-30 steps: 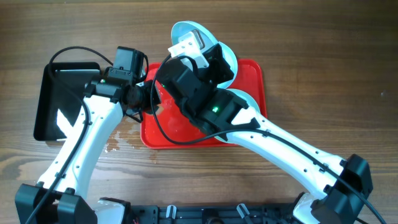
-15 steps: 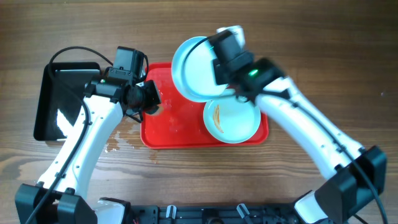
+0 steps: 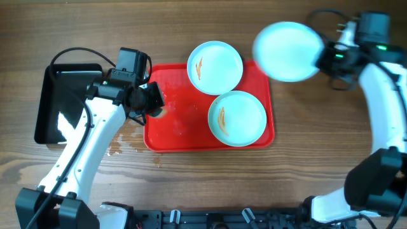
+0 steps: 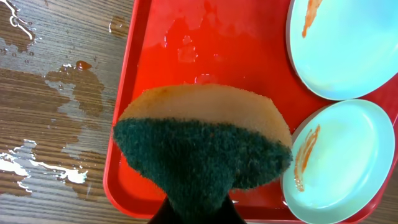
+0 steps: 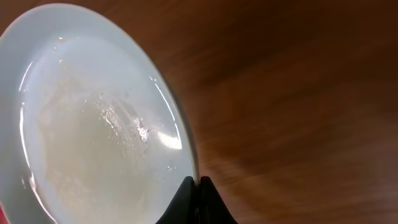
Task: Clean dirty plates on tray and stack at the side
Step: 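Carry the plate right and set it on the table beside the tray, then move the right gripper back over the top white plate on the tray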
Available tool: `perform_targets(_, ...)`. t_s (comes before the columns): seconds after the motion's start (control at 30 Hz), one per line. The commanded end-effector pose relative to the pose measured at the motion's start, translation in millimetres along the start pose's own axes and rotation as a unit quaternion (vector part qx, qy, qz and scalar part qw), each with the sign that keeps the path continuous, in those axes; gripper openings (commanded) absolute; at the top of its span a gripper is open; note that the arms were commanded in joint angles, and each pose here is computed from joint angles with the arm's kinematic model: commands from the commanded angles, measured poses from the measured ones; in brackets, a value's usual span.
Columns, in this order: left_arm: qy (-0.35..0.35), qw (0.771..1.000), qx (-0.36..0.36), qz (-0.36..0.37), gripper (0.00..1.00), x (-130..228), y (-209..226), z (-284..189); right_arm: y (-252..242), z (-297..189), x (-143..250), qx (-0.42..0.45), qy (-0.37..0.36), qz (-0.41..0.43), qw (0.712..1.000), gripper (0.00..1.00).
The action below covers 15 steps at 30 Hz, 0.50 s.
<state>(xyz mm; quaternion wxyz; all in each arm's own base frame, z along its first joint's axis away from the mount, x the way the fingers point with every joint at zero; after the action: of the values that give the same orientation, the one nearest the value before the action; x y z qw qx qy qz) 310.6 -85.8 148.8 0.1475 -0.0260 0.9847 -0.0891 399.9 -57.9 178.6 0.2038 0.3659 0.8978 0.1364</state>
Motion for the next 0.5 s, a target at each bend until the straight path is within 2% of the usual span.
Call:
perform_targets(0.0, 0.0, 1.0, -0.006, 0.006, 0.04, -1, 3, 2, -57, 11, -12, 0.025, 0.0, 0.074, 0.997, 0.04)
perform_targets(0.17, 0.0, 1.0, -0.006, 0.006, 0.04, -1, 3, 2, -119, 43, -11, 0.053, -0.016, 0.174, 0.983, 0.04)
perform_targets(0.33, 0.001, 1.0, -0.006, 0.006, 0.04, 0, 3, 2, -146, 62, -3, 0.073, -0.043, 0.209, 0.974, 0.06)
perform_targets(0.4, 0.002, 1.0, -0.006, 0.006, 0.04, 0, 3, 2, -147, 63, -6, 0.073, -0.051, 0.207, 0.974, 0.15)
perform_targets(0.47, 0.002, 1.0, -0.006, 0.006, 0.04, 0, 3, 2, -146, 63, -8, 0.07, -0.055, 0.206, 0.975, 0.41)
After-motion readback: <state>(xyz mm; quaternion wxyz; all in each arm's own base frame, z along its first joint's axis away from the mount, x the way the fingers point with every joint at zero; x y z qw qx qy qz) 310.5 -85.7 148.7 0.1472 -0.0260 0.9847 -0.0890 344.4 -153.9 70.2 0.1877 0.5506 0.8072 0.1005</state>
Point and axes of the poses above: each gripper's point midway between its finger pads, its own z axis out along the fingers, its own y axis along the line the jaws close on, x = y × z, the point moved 2 cm from there along -z, back along the fingers, and after that the axes turned 14 degrees about z, right-handed, at the moved point
